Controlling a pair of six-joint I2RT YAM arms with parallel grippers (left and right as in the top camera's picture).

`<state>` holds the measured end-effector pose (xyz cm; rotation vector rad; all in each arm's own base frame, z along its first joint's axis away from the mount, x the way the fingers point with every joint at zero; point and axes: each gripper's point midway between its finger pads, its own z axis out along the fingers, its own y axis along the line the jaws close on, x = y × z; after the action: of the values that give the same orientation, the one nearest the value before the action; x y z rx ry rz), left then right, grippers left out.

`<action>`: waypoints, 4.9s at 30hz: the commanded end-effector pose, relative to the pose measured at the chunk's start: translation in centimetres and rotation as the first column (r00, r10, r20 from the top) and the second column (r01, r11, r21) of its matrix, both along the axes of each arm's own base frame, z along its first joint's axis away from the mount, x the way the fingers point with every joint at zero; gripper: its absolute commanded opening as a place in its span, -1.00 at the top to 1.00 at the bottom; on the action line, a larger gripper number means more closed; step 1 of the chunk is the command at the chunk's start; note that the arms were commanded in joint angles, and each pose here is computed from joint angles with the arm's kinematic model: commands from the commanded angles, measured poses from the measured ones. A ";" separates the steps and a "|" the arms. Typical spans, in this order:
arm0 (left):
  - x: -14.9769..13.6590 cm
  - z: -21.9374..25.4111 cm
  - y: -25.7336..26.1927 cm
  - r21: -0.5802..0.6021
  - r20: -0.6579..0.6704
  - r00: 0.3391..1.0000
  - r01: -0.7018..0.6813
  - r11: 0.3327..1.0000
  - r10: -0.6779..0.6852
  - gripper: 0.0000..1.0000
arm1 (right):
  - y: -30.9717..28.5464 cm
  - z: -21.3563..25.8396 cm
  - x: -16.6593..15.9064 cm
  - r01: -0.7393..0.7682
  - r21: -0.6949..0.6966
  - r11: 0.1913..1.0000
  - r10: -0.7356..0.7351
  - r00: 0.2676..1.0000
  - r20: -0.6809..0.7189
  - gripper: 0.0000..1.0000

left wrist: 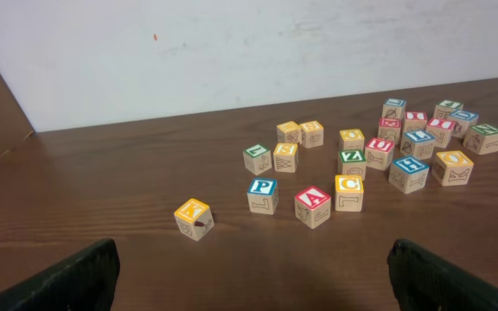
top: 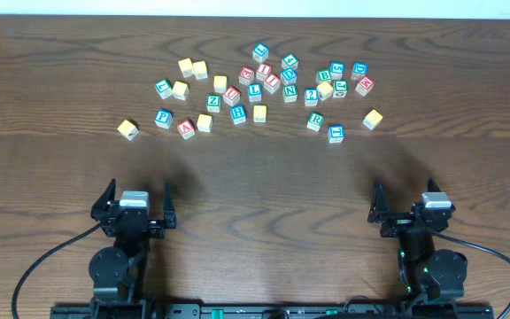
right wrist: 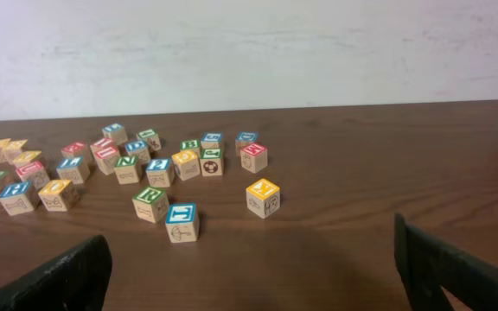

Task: Spell out CORL

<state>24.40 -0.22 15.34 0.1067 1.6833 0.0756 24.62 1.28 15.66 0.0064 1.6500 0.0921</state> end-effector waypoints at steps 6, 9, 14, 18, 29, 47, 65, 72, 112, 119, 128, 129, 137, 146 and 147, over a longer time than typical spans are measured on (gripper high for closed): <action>0.0 -1.7 0.3 0.009 -0.041 0.999 -0.012 1.000 0.013 -0.96 | 0.4 -0.2 0.0 -0.016 -0.008 1.000 0.016 1.000 -0.006 -0.99; 0.0 -1.7 0.3 0.009 -0.041 0.999 -0.012 1.000 0.013 -0.95 | 0.4 -0.2 0.0 -0.016 -0.008 1.000 0.016 1.000 -0.006 -0.99; 0.0 -1.7 0.3 0.009 -0.041 0.999 -0.012 1.000 0.013 -0.95 | 0.4 -0.2 0.0 -0.016 -0.008 1.000 0.016 1.000 -0.006 -0.99; 0.0 -1.7 0.3 0.009 -0.041 0.999 -0.012 1.000 0.013 -0.95 | 0.4 -0.2 0.0 -0.016 -0.008 1.000 0.016 1.000 -0.006 -0.99; 0.0 -1.7 0.3 0.009 -0.041 0.999 -0.012 1.000 0.013 -0.95 | 0.4 -0.2 0.0 -0.016 -0.008 1.000 0.016 1.000 -0.006 -0.99; 0.0 -1.7 0.3 0.009 -0.041 0.999 -0.012 1.000 0.013 -0.96 | 0.4 -0.2 0.0 -0.016 -0.008 1.000 0.016 1.000 -0.006 -0.98; 0.1 3.0 0.3 -0.006 0.016 1.000 -0.014 1.000 0.014 -0.95 | 0.2 4.1 -0.1 -0.006 -0.003 1.000 0.006 0.991 0.133 -0.99; 2.1 7.8 0.1 -0.008 -0.048 0.999 -0.002 1.000 0.002 -0.95 | 0.2 8.6 0.3 -0.006 -0.004 1.000 0.006 0.992 0.128 -0.98; 18.1 0.0 -6.7 -0.303 -0.880 0.387 -0.009 0.953 -0.276 -0.93 | 3.4 9.5 14.5 -0.123 0.062 0.990 0.134 0.759 -0.638 -0.98; 19.1 -5.1 -6.8 -0.136 -0.939 0.326 -0.062 0.989 -0.109 -0.69 | 3.4 8.9 13.9 -0.122 0.063 0.991 0.133 0.738 -0.662 -0.91; 19.4 -8.3 -10.4 -0.117 -0.949 0.292 0.013 0.993 -0.116 -0.69 | 3.4 8.9 13.9 -0.122 0.064 0.991 0.133 0.737 -0.663 -0.99; 19.6 -8.3 -10.3 -0.108 -0.948 0.300 0.011 0.994 -0.107 -0.69 | 3.4 8.9 13.9 -0.121 0.064 0.991 0.133 0.737 -0.663 -0.98; 21.0 -8.1 -9.7 -0.072 -0.931 0.358 0.001 0.997 -0.068 -0.69 | 4.4 9.0 13.7 -0.165 0.109 0.980 0.196 0.728 -0.658 -0.98; 21.2 -8.3 -9.8 -0.072 -0.929 0.364 0.001 0.997 -0.067 -0.67 | 4.4 9.0 13.6 -0.164 0.109 0.980 0.195 0.725 -0.661 -0.99; 21.3 -8.3 -9.8 -0.072 -0.928 0.366 0.001 0.997 -0.068 -0.63 | 4.4 9.0 13.6 -0.164 0.109 0.980 0.195 0.725 -0.661 -0.99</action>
<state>45.34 -10.26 6.88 0.1713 2.8817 -0.1185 38.07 4.95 23.56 -0.0663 2.4044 0.2844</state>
